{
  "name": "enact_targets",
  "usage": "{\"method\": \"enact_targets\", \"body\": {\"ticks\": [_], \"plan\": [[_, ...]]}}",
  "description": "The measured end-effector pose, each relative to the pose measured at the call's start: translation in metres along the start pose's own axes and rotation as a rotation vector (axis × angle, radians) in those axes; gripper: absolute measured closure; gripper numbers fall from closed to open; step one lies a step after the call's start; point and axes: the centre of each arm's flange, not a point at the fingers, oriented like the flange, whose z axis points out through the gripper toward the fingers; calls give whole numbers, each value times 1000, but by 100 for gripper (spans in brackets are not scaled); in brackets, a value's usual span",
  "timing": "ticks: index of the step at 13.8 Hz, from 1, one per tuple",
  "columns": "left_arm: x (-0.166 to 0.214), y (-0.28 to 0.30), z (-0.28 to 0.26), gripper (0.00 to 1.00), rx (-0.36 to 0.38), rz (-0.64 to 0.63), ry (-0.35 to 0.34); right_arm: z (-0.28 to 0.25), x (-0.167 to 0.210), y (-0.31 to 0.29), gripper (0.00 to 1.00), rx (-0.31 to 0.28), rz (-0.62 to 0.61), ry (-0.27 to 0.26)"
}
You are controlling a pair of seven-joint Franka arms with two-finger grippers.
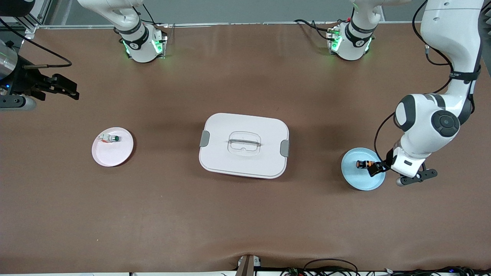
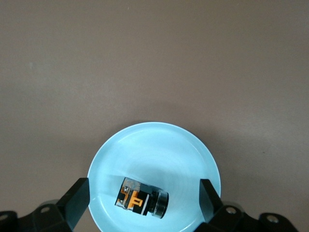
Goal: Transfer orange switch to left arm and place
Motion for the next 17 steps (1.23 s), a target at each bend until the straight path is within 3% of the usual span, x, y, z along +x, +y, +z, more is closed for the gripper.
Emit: {"method": "enact_targets", "body": {"ticks": [5,12,17], "plan": [[-3,5,-60,0,6,189,-22,-3,-11,2,0,2,3,19],[-7,0,-127,0,11,199,-11,-3,-18,2,0,3,3,27],[-4,0,-183,0,4,198,50,-4,-19,-16,0,0,-32,28]]}}
